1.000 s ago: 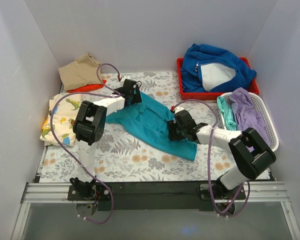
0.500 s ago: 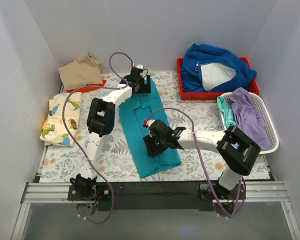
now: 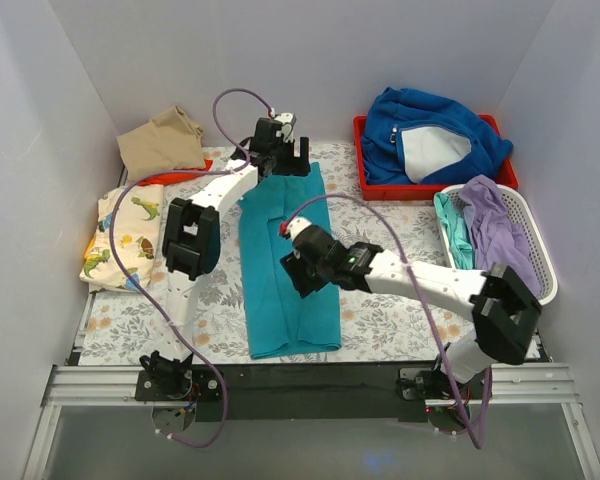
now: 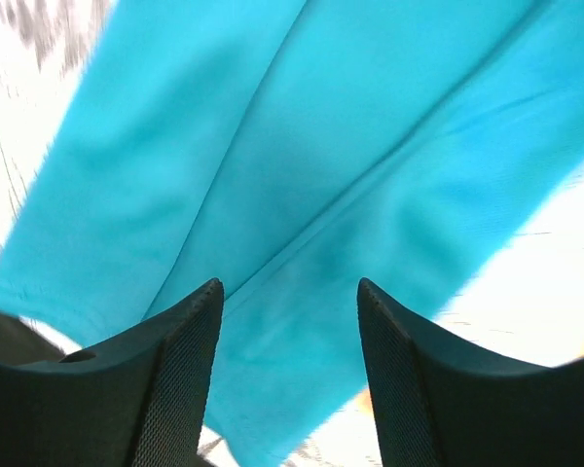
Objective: Fold and stack the t-shirts
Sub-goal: Fold the tshirt
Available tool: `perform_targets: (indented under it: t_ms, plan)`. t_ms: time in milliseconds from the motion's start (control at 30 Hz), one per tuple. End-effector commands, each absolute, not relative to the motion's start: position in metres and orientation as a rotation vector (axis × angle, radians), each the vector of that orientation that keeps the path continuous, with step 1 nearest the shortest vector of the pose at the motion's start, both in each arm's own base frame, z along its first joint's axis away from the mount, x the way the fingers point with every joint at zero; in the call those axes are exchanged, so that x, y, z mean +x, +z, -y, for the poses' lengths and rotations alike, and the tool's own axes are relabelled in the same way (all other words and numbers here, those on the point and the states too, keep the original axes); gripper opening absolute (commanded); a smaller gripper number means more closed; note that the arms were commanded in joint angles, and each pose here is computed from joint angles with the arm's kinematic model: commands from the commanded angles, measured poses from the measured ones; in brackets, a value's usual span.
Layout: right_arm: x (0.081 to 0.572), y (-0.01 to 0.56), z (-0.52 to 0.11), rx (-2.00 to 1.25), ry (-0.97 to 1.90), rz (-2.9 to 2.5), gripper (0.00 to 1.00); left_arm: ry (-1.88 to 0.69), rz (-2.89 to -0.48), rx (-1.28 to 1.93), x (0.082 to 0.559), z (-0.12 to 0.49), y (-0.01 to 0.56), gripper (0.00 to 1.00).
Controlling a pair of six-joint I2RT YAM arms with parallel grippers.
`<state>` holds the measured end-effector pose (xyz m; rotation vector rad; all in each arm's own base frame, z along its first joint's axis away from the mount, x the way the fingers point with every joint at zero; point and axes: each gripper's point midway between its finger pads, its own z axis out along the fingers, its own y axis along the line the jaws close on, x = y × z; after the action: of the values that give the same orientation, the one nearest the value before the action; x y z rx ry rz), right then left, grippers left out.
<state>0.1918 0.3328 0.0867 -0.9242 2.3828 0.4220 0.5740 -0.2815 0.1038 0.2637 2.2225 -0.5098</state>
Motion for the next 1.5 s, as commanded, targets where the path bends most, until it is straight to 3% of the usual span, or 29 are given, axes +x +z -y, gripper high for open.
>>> perform_targets:
  t_ms: [0, 167, 233, 400, 733, 900, 1467]
  plan:
    - [0.248, 0.165, -0.312, -0.766, 0.330, -2.170, 0.65, -0.470, -1.988, 0.233, 0.562, 0.260, 0.232, 0.85]
    - [0.309, 0.187, -0.267, -0.594, 0.354, -2.158, 0.65, -0.355, -2.078, 0.040, 0.542, 0.199, 0.220, 0.98]
    - [0.336, 0.191, -0.256, -0.548, 0.398, -2.135, 0.66, -0.382, -2.158, -0.103, 0.531, 0.172, 0.195, 0.98]
    - [0.389, 0.190, -0.278, -0.579, 0.595, -2.126, 0.65, -0.434, -2.192, -0.303, 0.503, 0.133, 0.159, 0.98]
    - [0.479, 0.158, -0.346, -0.643, 1.021, -2.121, 0.63, -0.396, -2.127, -0.436, 0.478, 0.111, 0.155, 0.98]
    - [0.498, 0.115, -0.371, -0.646, 1.161, -2.171, 0.62, -0.380, -2.140, -0.504, 0.484, 0.100, 0.142, 0.98]
    - [0.508, 0.072, -0.399, -0.645, 1.365, -2.128, 0.58, -0.388, -2.205, -0.607, 0.509, 0.081, 0.095, 0.98]
